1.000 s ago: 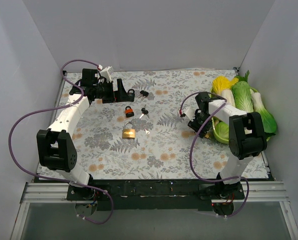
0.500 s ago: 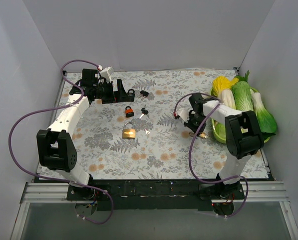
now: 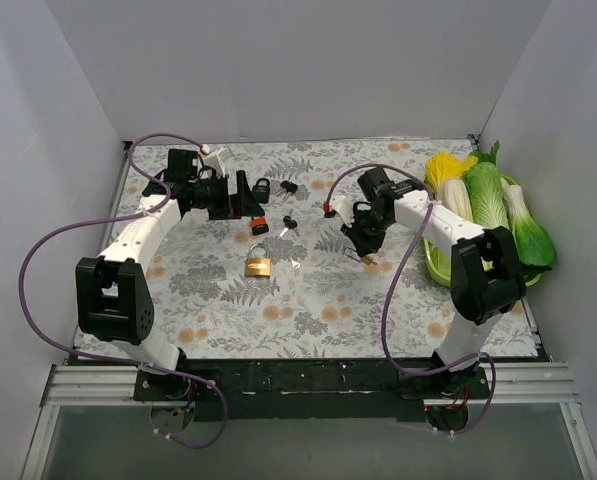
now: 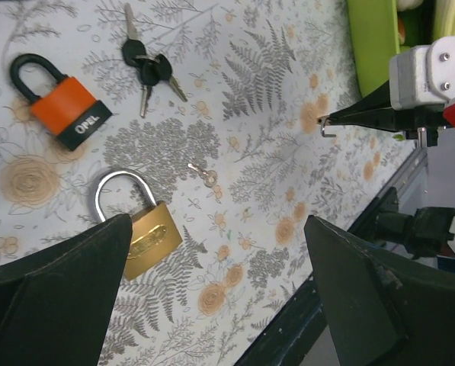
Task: Lock with the key
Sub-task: Pick up the lock from the center of the board.
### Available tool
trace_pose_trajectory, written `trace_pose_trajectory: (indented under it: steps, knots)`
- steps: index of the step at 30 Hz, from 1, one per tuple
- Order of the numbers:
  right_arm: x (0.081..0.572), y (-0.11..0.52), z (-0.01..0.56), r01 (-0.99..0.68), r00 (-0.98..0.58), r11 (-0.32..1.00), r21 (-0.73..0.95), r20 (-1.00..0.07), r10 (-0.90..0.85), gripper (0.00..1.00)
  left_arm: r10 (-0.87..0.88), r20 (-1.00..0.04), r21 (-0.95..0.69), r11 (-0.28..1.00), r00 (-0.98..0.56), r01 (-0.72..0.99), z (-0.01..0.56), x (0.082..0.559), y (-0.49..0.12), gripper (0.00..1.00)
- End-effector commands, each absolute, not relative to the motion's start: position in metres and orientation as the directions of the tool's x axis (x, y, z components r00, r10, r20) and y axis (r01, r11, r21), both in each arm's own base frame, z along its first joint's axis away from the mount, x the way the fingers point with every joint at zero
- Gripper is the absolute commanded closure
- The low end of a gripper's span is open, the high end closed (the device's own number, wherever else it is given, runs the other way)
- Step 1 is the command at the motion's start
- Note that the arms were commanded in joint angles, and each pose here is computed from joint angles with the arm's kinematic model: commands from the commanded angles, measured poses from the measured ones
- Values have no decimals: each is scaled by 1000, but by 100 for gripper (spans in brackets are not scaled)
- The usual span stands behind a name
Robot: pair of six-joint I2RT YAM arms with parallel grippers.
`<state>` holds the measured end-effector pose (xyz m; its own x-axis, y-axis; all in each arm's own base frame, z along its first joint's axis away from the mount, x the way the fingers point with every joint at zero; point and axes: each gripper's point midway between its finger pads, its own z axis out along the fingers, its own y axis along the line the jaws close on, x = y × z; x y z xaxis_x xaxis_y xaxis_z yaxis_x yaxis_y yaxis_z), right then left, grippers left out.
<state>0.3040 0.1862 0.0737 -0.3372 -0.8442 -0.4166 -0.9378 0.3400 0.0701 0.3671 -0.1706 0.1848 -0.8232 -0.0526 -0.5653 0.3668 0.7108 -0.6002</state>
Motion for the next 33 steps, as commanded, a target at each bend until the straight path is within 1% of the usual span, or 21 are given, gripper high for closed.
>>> trace_pose_trajectory:
  steps: [1, 2, 3, 4, 5, 6, 8, 10, 11, 15, 17, 19, 20, 23, 24, 29, 30, 33]
  knots:
    - [290, 211, 123, -948, -313, 298, 115, -524, -792, 99, -53, -548, -697, 581, -835, 421, 197, 346, -186, 2]
    - [286, 218, 130, -949, -313, 284, 141, -547, -776, 99, -45, -536, -732, 522, -843, 438, 200, 338, -193, 2]
    - [284, 222, 137, -950, -311, 272, 154, -563, -766, 99, -46, -551, -745, 476, -833, 467, 205, 336, -198, 4]
    - [285, 228, 147, -951, -306, 265, 156, -582, -754, 99, -40, -536, -766, 444, -843, 465, 196, 326, -200, 5]
    - [280, 233, 154, -951, -309, 249, 183, -596, -741, 99, -36, -543, -778, 398, -839, 487, 199, 318, -204, 5]
    - [279, 236, 159, -950, -312, 242, 196, -604, -734, 99, -47, -628, -733, 371, -777, 570, 213, 320, -205, 5]
    - [279, 244, 173, -952, -306, 225, 207, -634, -710, 99, -40, -670, -706, 344, -741, 619, 209, 309, -208, 5]
    - [277, 248, 180, -950, -312, 220, 222, -642, -701, 99, -13, -768, -612, 312, -641, 727, 221, 304, -213, 5]
    - [276, 252, 187, -952, -306, 211, 223, -657, -689, 99, 9, -786, -589, 289, -618, 755, 223, 298, -221, 5]
    - [271, 263, 202, -958, -285, 184, 218, -694, -661, 99, 56, -833, -523, 249, -551, 815, 227, 287, -243, 9]
    - [268, 268, 207, -962, -273, 172, 213, -702, -658, 99, 73, -836, -513, 244, -543, 823, 227, 279, -257, 11]
    - [267, 273, 212, -967, -254, 168, 191, -712, -655, 99, 53, -863, -478, 240, -503, 845, 234, 282, -266, 13]
    - [268, 274, 213, -969, -245, 174, 173, -711, -659, 99, 44, -855, -495, 227, -516, 839, 236, 279, -275, 17]
    - [267, 279, 218, -976, -216, 172, 135, -715, -664, 99, 13, -838, -528, 230, -545, 818, 237, 283, -287, 20]
    - [265, 282, 219, -978, -206, 165, 127, -716, -667, 99, -6, -810, -572, 229, -587, 787, 239, 283, -289, 23]
    - [268, 284, 223, -980, -186, 181, 85, -719, -670, 99, -28, -738, -664, 212, -674, 717, 234, 284, -299, 31]
    - [268, 285, 223, -981, -178, 180, 75, -718, -673, 99, -30, -723, -678, 222, -690, 700, 229, 286, -299, 35]
    - [275, 285, 224, -977, -168, 213, 26, -713, -681, 99, -47, -666, -728, 258, -745, 634, 217, 288, -299, 39]
